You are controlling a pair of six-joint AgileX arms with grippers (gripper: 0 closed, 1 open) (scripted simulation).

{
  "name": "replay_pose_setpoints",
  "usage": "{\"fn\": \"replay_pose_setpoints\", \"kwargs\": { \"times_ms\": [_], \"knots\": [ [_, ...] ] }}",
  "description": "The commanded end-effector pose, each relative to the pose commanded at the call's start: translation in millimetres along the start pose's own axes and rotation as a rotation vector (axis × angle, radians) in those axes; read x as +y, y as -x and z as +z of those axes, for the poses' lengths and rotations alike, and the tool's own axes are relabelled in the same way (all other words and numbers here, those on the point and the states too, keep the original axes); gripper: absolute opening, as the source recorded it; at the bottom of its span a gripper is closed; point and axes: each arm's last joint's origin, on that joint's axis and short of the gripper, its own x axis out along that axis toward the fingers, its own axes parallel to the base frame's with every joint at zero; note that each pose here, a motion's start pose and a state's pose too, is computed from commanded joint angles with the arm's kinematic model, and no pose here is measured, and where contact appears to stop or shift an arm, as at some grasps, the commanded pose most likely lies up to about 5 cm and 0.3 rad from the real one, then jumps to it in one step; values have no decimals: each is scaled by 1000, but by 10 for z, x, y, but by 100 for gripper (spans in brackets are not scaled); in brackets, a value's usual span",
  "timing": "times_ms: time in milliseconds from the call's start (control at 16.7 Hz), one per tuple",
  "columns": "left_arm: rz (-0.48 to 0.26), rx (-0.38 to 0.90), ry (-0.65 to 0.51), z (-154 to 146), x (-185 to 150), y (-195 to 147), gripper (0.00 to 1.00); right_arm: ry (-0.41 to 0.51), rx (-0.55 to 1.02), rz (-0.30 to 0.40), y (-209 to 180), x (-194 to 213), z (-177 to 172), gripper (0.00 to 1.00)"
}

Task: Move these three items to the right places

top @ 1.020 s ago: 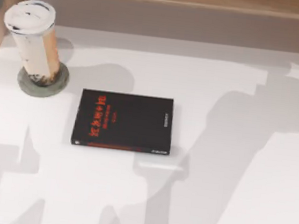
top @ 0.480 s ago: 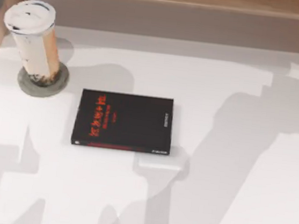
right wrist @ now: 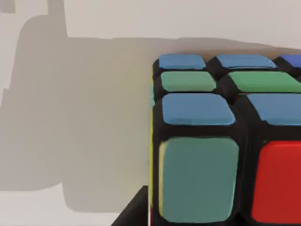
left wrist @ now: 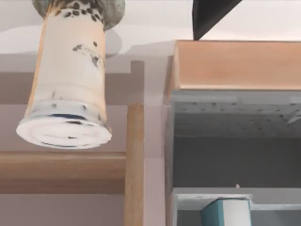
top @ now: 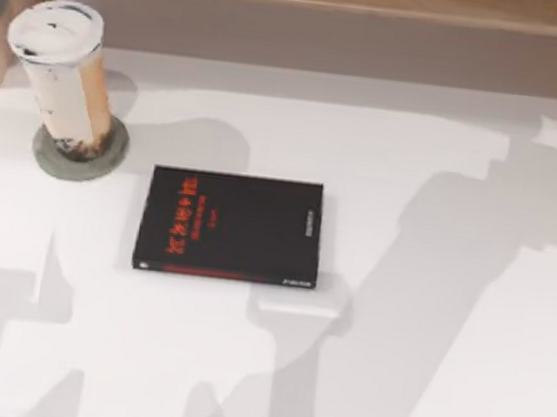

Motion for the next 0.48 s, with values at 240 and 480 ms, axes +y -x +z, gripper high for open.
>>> {"fn": "replay_pose_setpoints", "kwargs": {
  "times_ms": [240,480],
  "knots": [
    [0,0,0,0,0,0,100,0,0,0,0,0,0,0],
    [0,0,0,0,0,0,100,0,0,0,0,0,0,0]
  ]
}}
